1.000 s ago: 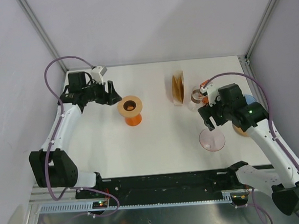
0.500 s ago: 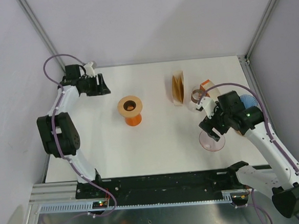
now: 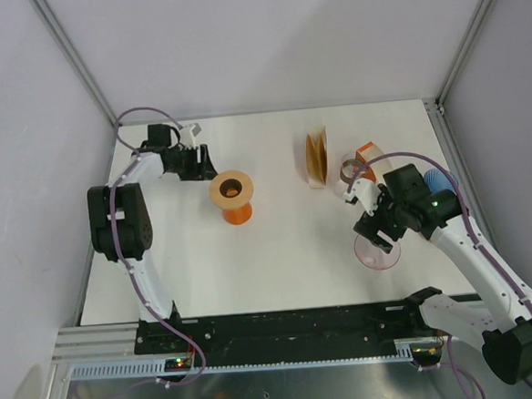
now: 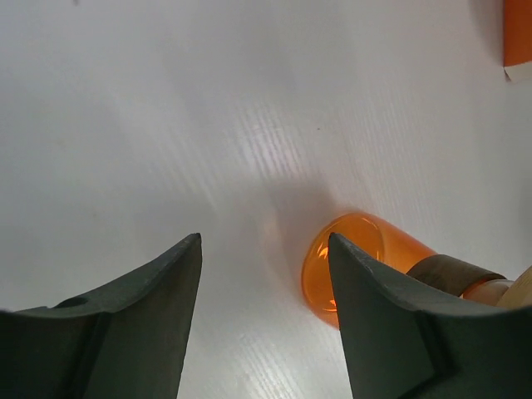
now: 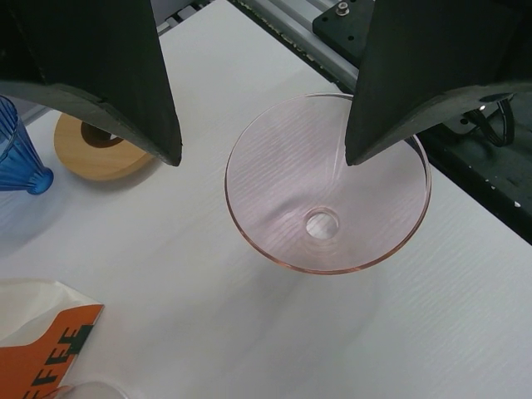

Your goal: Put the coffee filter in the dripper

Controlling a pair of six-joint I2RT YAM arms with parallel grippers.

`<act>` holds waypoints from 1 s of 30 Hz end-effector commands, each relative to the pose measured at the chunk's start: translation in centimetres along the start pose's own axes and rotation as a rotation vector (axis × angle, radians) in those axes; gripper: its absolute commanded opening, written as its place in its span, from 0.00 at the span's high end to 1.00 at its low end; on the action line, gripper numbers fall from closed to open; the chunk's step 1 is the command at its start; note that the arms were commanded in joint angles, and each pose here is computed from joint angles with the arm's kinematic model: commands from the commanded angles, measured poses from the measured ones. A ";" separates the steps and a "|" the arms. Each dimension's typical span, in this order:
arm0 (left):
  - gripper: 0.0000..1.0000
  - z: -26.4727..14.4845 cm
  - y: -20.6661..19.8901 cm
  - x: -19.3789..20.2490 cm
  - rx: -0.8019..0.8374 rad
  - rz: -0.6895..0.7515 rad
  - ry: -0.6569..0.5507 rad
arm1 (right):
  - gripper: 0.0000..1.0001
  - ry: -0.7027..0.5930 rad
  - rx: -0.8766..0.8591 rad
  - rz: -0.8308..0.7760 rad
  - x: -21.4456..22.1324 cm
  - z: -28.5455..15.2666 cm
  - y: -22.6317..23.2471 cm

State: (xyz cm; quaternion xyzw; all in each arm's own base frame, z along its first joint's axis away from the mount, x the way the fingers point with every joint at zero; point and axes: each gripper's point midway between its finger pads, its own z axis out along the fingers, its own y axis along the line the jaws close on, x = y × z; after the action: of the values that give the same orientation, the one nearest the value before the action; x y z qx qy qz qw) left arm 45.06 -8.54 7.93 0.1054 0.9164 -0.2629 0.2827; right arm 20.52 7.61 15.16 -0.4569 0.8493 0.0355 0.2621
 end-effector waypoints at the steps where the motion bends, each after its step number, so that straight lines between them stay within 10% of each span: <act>1: 0.34 1.3 -0.6 0.2 0.063 0.027 -0.007 | 0.16 -0.048 0.020 -0.022 -0.5 -0.5 -0.2; 30: 0.34 2.9 -11.0 7.6 0.286 0.154 0.150 | 0.15 -0.060 0.035 -0.035 -0.3 -0.7 -0.2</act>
State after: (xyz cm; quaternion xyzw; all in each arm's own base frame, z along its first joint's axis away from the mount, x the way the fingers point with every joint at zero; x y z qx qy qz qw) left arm 37.54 -17.03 3.81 0.1871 0.9019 -0.3372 0.1947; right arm 20.18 7.41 15.77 -0.4613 0.8397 0.0322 0.2846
